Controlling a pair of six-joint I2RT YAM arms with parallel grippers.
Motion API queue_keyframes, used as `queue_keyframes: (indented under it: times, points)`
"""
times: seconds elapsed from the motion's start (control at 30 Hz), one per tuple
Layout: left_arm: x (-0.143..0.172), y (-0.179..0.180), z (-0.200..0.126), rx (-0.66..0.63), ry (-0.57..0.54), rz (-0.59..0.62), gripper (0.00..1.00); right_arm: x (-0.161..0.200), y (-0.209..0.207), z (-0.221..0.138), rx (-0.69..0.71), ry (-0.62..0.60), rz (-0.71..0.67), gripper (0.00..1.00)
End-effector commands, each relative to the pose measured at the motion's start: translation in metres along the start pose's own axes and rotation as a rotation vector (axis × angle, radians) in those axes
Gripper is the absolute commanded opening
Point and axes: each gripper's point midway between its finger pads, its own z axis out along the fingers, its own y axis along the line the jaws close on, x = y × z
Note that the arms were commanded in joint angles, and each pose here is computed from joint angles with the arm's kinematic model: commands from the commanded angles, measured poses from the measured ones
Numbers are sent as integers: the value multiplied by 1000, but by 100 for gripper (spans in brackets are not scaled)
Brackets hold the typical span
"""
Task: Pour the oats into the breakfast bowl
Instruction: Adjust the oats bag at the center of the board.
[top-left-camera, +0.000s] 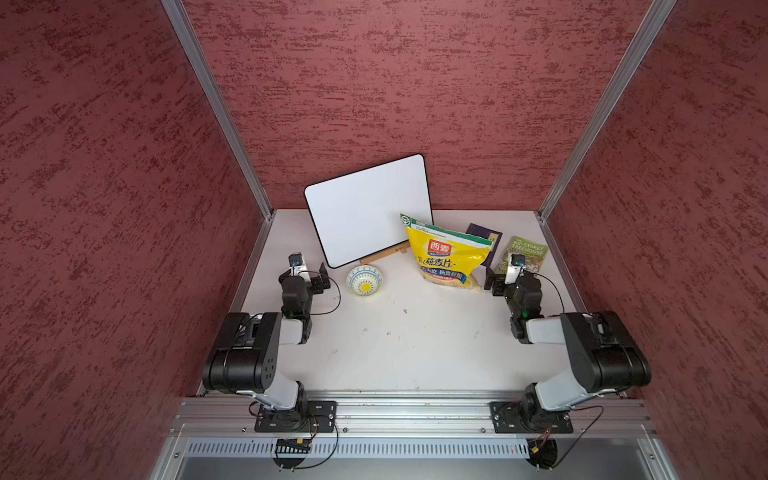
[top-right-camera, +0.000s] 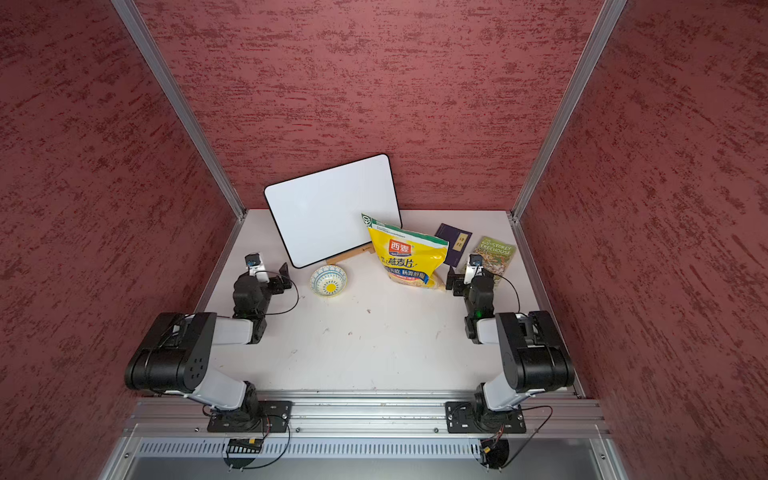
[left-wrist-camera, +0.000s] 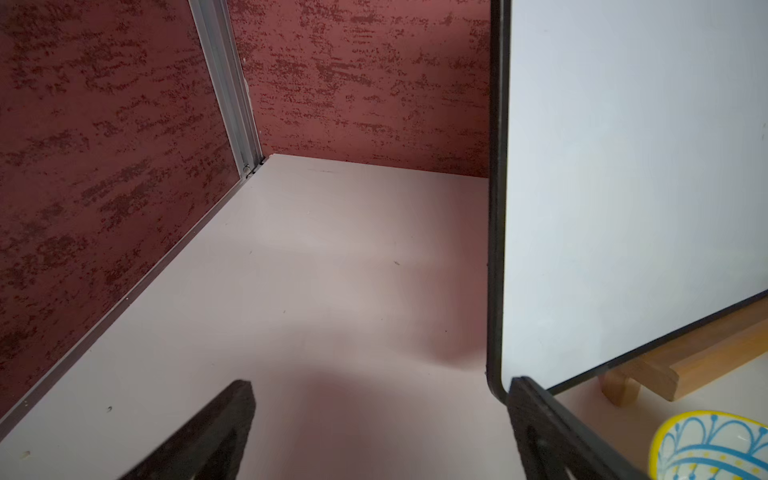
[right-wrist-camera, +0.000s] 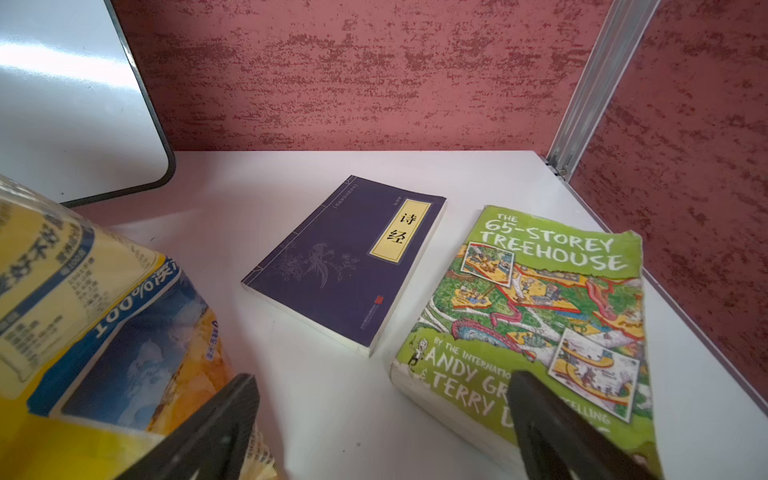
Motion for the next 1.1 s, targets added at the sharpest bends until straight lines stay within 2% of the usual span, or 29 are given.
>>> queue_keyframes:
  times: [0.0,0.17,0.3,0.37,0.47,0.5,0.63,0.73,0.8,0.9,1.07]
  points:
    - [-5,-3,-1,10,-13,-2,100,-7,1,1,-10,-15,-2,99]
    - [-5,-3,-1,10,-13,-1,100,-11,2,0,-17,-16,-3,99]
    - [-5,-2,-1,9,-13,-2,100,-41,3,-17,-20,-18,2,99]
    - [-5,-1,-1,6,-17,-7,100,-67,8,-35,-49,-44,6,99]
    - [-11,3,-7,-16,-29,-23,100,-96,22,-60,-128,-24,6,99]
    - [-17,-3,-12,4,-49,-6,100,-108,27,-69,-161,-16,3,99]
    - [-50,-1,-36,-73,-101,11,100,-154,61,-101,-356,21,-8,99]
    - [-82,-3,-55,-48,-110,-120,100,-174,91,-108,-521,94,-31,99]
    - [-94,-16,-67,23,-70,-194,100,-178,113,-105,-613,178,-111,99]
    - [-102,-32,-80,120,-42,-281,100,-179,132,-96,-666,263,-265,99]
    - [-93,-49,-94,228,22,-386,100,-176,169,-83,-785,359,-516,99]
